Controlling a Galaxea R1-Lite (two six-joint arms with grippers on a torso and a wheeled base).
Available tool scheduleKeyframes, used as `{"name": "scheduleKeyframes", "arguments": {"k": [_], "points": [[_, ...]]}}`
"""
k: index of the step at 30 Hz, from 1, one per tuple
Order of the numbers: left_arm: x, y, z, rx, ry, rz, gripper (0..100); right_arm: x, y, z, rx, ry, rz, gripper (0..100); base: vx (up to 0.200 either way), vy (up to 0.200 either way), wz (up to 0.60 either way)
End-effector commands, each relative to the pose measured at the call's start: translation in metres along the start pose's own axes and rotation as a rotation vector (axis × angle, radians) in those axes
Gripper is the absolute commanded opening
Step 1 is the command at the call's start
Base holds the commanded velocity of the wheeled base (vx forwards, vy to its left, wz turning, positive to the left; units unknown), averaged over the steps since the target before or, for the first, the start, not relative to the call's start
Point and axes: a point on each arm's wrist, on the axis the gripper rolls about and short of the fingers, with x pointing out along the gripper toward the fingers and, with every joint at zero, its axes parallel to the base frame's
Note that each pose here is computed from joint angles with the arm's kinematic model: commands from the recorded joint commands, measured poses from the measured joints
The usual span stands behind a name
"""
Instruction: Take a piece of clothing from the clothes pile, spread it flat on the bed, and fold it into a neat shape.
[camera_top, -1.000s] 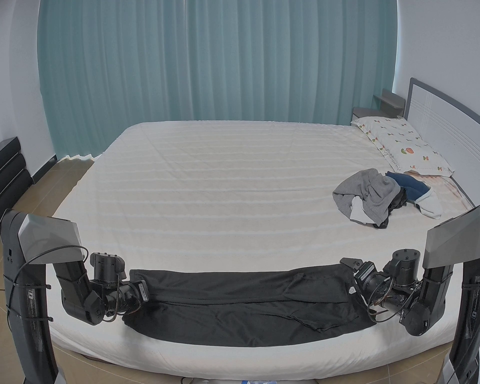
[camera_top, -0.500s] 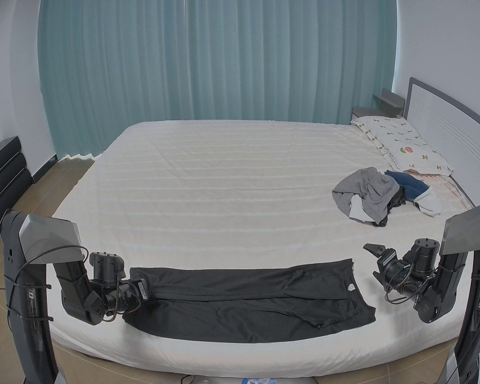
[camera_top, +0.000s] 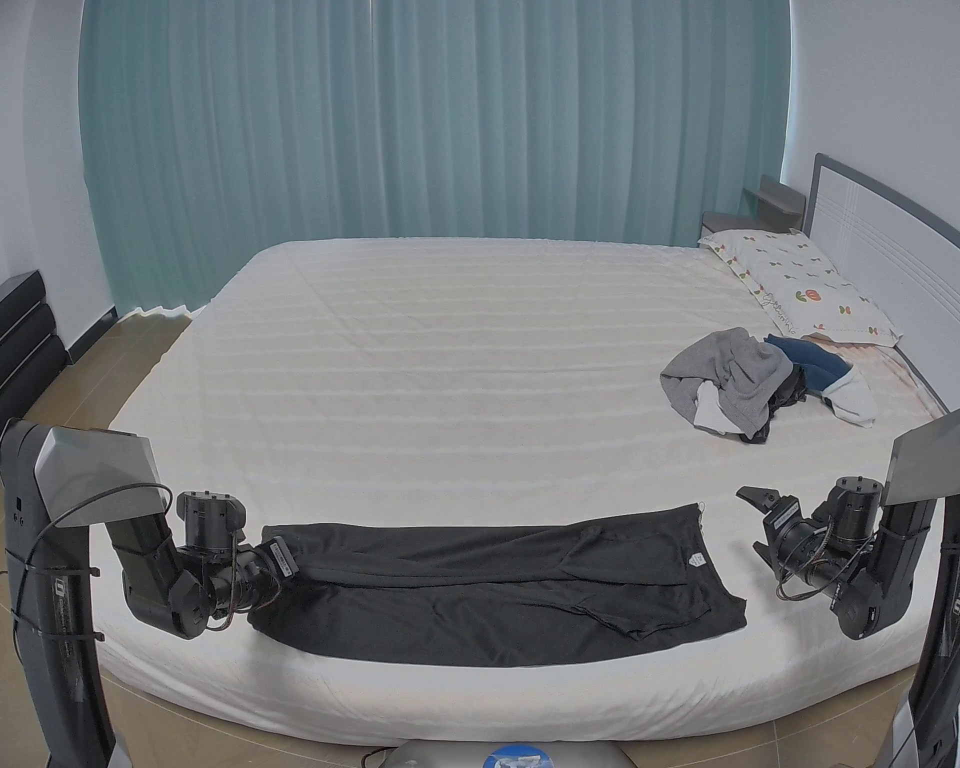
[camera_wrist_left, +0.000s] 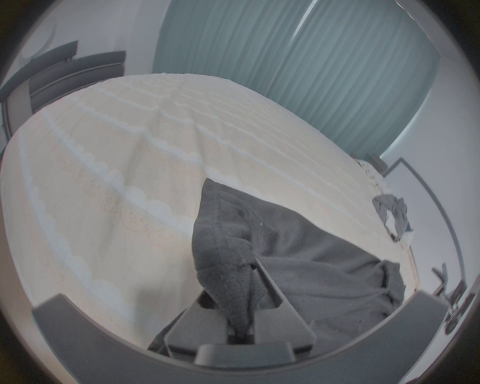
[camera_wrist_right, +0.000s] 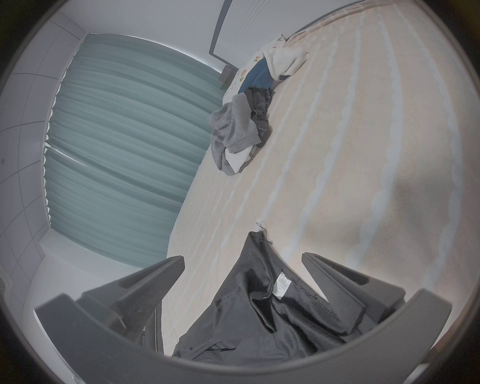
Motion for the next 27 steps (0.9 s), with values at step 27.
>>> {"name": "scheduleKeyframes", "arguments": {"k": [27], "points": [[-0.042,-0.145,-0.002,0.183,0.055,-0.138,0,0.016,-0.025,-0.002,0.020,0.026,-0.047,100,0.000,-0.200,0.00]]}}
